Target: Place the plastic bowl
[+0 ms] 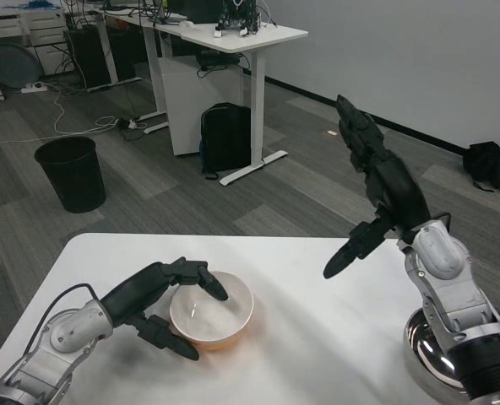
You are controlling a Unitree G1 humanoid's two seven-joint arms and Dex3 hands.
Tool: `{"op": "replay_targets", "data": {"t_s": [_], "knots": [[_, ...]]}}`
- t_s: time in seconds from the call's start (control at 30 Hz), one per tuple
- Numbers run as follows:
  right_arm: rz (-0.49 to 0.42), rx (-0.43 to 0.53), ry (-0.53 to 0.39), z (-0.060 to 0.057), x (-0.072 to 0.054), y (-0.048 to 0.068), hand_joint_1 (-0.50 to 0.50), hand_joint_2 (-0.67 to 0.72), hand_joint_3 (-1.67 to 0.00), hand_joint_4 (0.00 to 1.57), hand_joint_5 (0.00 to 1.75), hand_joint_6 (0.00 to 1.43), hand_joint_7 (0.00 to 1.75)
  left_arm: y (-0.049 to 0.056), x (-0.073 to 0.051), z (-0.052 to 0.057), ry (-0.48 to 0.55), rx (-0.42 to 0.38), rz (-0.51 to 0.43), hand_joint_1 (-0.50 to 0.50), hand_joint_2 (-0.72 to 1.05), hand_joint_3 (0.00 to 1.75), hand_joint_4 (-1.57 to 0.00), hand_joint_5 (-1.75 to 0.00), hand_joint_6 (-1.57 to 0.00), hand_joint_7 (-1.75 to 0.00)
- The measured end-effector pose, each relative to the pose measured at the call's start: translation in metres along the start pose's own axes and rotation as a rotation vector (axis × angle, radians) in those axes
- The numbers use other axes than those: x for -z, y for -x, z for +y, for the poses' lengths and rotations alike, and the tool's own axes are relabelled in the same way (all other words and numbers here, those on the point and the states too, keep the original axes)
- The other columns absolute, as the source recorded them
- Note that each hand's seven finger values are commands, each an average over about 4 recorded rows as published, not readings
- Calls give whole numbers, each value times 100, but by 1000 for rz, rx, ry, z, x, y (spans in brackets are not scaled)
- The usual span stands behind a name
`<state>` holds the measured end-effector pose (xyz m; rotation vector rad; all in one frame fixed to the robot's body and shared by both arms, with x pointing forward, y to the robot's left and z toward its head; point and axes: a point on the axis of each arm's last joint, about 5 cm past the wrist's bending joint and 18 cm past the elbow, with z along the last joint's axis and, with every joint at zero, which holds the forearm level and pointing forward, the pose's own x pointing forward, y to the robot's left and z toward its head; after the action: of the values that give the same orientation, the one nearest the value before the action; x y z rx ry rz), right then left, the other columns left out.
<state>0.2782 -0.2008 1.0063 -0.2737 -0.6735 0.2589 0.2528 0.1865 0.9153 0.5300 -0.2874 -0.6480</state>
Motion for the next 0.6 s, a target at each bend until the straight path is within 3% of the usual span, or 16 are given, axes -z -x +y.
{"op": "replay_targets", "data": {"t_s": [0.1,0.23,0.3,0.43,0.6], "knots": [[0,0,0,0,0,0,-46,15,0,0,0,0,0,1,-1,2,-15,-8,-3,-50,21,0,0,-72,0,-10],[0,0,-1,0,0,0,-46,15,0,0,0,0,0,2,-2,4,-28,-18,-12,-50,12,0,0,-46,0,0],[0,0,-1,0,0,0,-46,15,0,0,0,0,0,2,-2,5,-32,-22,-14,-50,5,0,0,-46,0,0],[0,0,-1,0,0,0,-46,15,0,0,0,0,0,4,-3,6,-38,-33,-19,-50,-4,2,0,-72,0,0],[-1,0,-1,0,0,0,-46,15,0,0,0,0,0,9,-6,13,-63,-100,-31,-50,-15,0,0,-72,0,0]]}}
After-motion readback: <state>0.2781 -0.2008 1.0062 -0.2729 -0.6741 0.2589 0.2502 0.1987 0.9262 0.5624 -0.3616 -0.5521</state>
